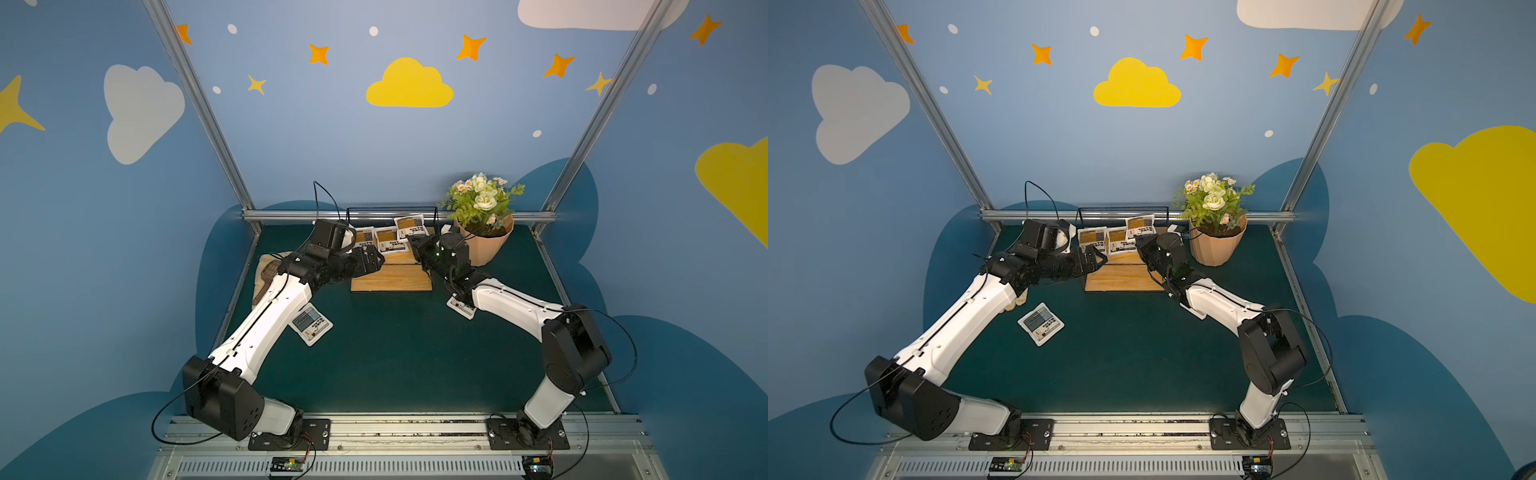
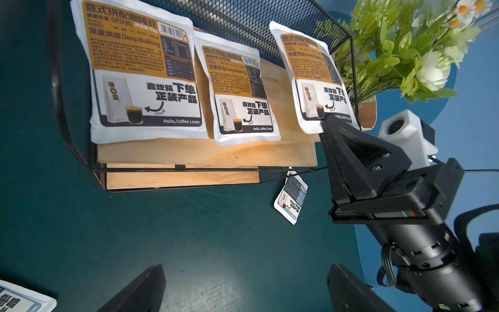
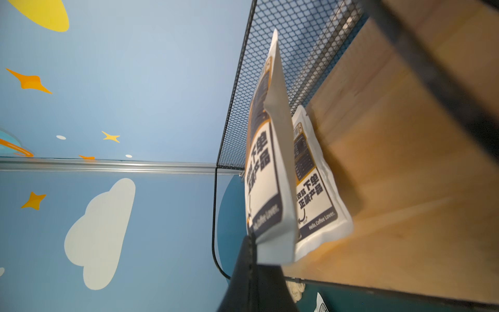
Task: Place the bagged coffee beans on the shelf by color
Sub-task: Place the bagged coffee beans on the shelf.
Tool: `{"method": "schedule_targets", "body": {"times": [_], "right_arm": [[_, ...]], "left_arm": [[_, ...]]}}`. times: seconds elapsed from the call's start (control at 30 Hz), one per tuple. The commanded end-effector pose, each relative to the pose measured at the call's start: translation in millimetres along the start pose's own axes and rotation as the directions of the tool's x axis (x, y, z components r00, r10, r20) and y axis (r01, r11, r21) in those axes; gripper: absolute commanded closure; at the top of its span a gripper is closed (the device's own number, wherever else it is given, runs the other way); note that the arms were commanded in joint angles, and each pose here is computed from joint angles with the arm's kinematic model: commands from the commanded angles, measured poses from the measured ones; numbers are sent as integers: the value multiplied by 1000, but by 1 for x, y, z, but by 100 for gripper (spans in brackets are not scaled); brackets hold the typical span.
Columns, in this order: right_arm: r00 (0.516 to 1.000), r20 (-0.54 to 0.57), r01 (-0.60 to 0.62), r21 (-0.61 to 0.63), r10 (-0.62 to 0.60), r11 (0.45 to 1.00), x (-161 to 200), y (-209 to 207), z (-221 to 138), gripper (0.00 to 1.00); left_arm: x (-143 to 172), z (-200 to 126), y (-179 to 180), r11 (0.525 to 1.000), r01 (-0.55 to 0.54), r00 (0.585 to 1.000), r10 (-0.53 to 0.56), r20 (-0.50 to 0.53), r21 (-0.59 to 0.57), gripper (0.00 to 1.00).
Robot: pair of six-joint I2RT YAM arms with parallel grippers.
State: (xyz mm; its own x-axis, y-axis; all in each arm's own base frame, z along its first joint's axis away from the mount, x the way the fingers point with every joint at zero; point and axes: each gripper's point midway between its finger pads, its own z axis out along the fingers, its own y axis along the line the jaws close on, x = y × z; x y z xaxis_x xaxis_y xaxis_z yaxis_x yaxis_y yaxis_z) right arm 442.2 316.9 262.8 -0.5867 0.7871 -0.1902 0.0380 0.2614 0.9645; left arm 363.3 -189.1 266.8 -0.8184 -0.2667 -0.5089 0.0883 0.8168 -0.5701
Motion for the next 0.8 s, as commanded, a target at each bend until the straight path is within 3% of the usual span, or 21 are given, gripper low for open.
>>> {"method": "schedule_targets", "body": {"times": [0.0, 0.77], "right_arm": [[999, 42, -5, -19, 6, 1000, -11, 1, 2, 100], [995, 92, -55, 131, 43, 990, -19, -59, 4, 100]], "left_arm": [[-5, 1, -4, 1000, -19, 1000, 19, 4, 17, 0], [-1, 6, -7, 998, -13, 1000, 14, -11, 54, 0]]}}
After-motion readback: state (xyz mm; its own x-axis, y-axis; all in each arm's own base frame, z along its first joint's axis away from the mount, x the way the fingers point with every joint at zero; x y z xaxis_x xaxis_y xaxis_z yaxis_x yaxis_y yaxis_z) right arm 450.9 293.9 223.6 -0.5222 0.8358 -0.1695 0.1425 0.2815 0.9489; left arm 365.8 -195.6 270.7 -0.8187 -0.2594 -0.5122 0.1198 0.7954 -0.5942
